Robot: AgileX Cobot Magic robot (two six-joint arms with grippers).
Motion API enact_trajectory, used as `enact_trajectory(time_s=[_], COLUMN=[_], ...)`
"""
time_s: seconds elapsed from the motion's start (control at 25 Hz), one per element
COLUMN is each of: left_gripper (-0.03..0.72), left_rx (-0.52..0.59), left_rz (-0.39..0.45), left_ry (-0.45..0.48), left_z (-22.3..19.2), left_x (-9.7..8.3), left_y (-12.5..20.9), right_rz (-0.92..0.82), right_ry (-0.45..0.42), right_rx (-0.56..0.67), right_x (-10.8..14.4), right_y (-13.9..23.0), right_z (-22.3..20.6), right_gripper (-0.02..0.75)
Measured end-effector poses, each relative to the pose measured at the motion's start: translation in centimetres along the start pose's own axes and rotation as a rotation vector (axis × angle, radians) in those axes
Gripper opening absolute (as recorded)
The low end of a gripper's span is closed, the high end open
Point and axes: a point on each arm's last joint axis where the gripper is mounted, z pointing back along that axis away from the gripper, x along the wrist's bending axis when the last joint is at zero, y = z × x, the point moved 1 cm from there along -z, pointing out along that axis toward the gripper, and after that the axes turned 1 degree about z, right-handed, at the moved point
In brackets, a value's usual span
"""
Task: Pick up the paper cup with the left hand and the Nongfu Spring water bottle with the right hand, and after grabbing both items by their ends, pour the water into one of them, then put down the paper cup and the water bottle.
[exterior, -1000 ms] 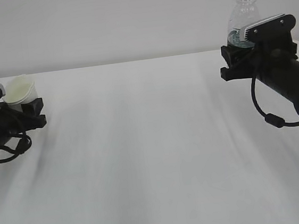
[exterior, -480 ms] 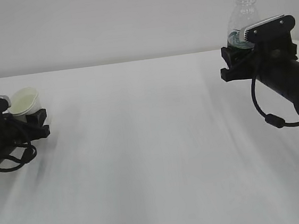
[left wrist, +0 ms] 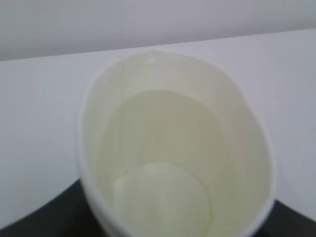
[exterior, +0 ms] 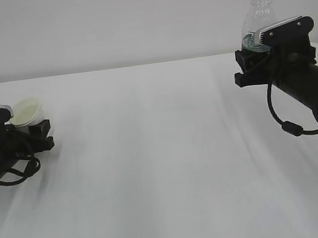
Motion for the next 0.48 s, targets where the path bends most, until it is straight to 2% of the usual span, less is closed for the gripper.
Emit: enact_trajectory(time_s=[0.48], left_gripper=[0.442], left_rx=[0.009], left_rz=[0.001], left_ry=[0.0], left_z=[-0.04], left_x=[0.01], left_y=[0.47], right_rz=[0.0], right_ry=[0.0], right_rx=[0.002], right_x=[0.0], right_y=[0.02], right_z=[0.0], right_gripper=[0.457])
